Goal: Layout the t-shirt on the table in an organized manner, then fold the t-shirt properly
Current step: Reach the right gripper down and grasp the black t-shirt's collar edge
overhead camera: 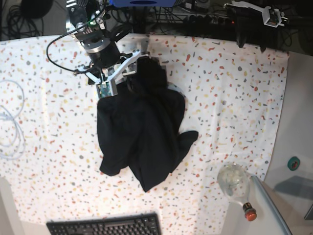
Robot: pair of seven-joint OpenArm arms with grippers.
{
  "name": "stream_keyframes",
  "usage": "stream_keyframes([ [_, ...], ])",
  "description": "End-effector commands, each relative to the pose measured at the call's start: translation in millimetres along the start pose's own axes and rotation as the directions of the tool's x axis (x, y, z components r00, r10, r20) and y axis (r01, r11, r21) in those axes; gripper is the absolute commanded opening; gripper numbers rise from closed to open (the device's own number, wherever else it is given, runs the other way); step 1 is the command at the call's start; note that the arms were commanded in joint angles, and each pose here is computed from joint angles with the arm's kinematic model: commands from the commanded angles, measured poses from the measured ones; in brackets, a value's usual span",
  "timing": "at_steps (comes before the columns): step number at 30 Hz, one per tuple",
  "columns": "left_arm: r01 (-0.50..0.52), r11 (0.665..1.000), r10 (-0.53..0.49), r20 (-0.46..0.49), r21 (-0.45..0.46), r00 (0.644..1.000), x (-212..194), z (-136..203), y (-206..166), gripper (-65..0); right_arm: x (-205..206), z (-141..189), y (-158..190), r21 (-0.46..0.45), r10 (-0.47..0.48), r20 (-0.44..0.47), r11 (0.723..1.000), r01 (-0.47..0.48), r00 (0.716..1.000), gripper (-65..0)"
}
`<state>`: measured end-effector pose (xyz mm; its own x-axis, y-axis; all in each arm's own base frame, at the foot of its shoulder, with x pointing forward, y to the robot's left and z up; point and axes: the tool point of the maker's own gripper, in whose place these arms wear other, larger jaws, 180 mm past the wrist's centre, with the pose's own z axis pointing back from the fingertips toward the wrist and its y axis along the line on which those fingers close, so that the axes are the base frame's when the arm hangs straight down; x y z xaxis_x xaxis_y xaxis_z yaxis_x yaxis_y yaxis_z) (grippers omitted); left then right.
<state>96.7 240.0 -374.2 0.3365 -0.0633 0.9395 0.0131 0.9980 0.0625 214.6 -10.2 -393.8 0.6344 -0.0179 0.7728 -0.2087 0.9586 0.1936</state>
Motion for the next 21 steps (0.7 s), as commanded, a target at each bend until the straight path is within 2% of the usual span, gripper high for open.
stream_keyframes([
  [1, -0.031, 0.999, 0.03, 0.037, 0.025, 0.999, 10.0, 1.2, 7.2, -19.1, 19.7, -1.7, 3.1, 0.014, -0.054, 0.054, 0.998, 0.054, 0.997, -36.0],
  [3, -0.119, 0.99, 0.114, 0.06, 0.077, 0.992, 14.1, -5.0, 19.4, -15.0, 24.3, -8.7, 3.5, 0.034, -0.146, 0.033, 0.989, 0.145, 0.989, -36.0],
  [6, -0.208, 0.97, 0.199, 0.077, 0.129, 0.977, 15.3, -8.1, 35.0, -15.0, 27.6, -20.4, 4.5, 0.059, -0.225, -0.002, 0.973, 0.225, 0.974, -36.0],
  [10, -0.198, 0.974, 0.19, 0.078, 0.113, 0.979, 18.5, -10.8, 36.4, -15.0, 27.8, -33.9, 0.5, 0.059, -0.257, -0.028, 0.964, 0.258, 0.966, -36.0],
  [12, -0.196, 0.974, 0.188, 0.08, 0.116, 0.979, 19.2, -10.9, 38.0, -15.0, 19.8, -38.6, -22.6, -0.028, -0.32, -0.036, 0.947, 0.319, 0.947, -35.9],
  [14, -0.195, 0.974, 0.187, 0.081, 0.117, 0.979, 19.4, -10.9, 38.5, -15.0, 13.1, -40.4, -33.4, -0.063, -0.377, -0.044, 0.925, 0.374, 0.925, -35.9],
  [17, -0.194, 0.974, 0.186, 0.077, 0.12, 0.98, 17.7, -10.8, 39.4, -15.0, 15.1, -44.3, -37.6, -0.046, -0.433, -0.045, 0.901, 0.432, 0.9, -35.9],
  [21, -0.202, 0.973, 0.193, 0.093, 0.111, 0.977, 20.8, -17.6, 36.1, -15.0, 5.8, -55.7, -38.4, -0.056, -0.445, -0.08, 0.895, 0.442, 0.892, -35.9],
])
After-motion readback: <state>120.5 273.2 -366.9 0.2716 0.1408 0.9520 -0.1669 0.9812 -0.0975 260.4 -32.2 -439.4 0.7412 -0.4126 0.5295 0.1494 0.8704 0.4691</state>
